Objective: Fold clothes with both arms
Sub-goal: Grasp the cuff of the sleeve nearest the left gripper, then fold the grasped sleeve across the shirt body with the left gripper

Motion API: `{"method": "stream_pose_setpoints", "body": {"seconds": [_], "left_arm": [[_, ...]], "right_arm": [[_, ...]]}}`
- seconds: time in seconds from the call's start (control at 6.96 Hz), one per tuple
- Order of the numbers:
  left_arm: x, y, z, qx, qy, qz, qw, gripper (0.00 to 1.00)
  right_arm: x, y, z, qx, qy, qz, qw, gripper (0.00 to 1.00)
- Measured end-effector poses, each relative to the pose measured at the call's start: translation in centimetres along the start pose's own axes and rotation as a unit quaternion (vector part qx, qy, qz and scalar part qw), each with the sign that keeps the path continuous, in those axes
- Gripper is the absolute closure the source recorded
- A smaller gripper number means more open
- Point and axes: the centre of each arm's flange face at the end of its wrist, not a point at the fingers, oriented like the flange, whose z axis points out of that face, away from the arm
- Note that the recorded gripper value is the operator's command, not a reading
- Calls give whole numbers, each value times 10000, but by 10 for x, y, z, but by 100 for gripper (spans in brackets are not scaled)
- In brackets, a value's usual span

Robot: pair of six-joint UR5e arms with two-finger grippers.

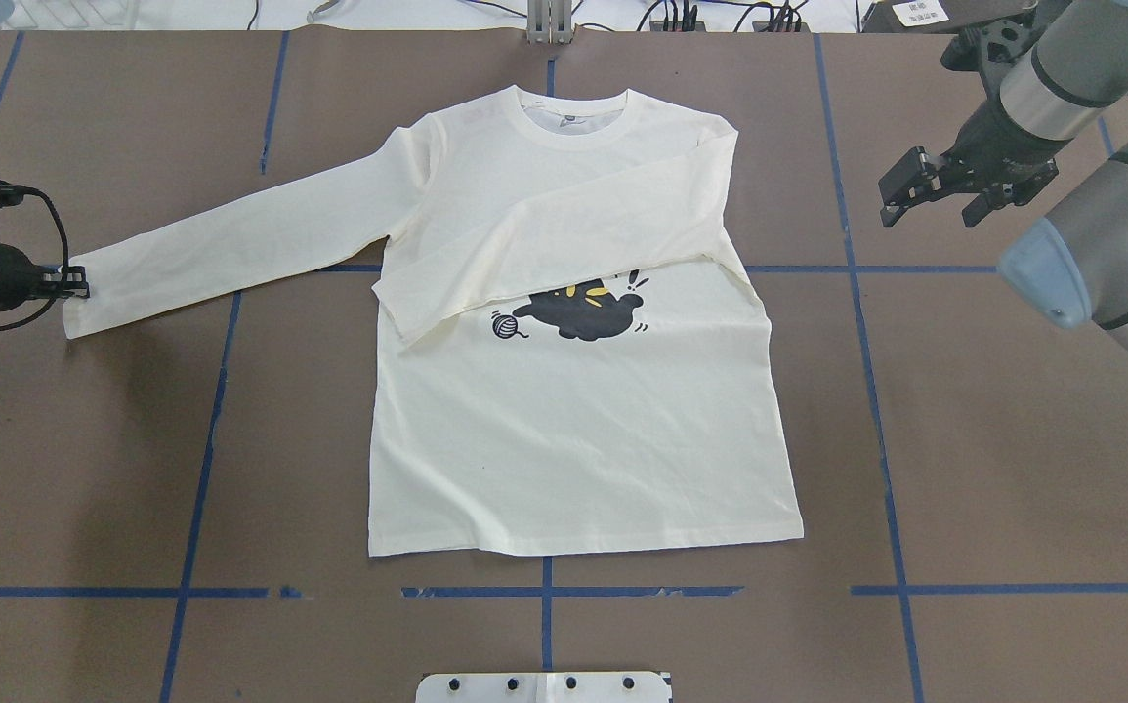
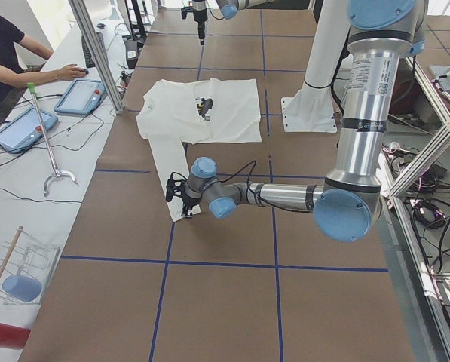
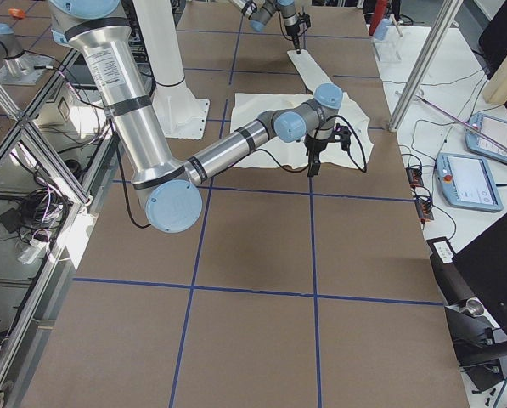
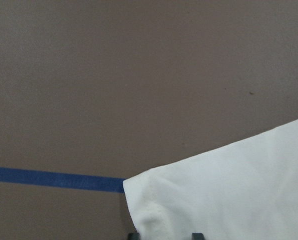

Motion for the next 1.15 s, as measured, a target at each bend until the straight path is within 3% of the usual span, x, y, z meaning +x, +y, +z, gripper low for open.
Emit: {"method": "stream_pose_setpoints", "body": {"seconds": [0.72,1.15], "left_arm": [[40,-18,-16,90,213,-66,9997,100],[193,-83,-81,-90,306,-161,9994,100]], "right_arm": [[17,3,-2,2,15,86,10000,0],[85,35,-2,-30,175,329,9993,0]]}}
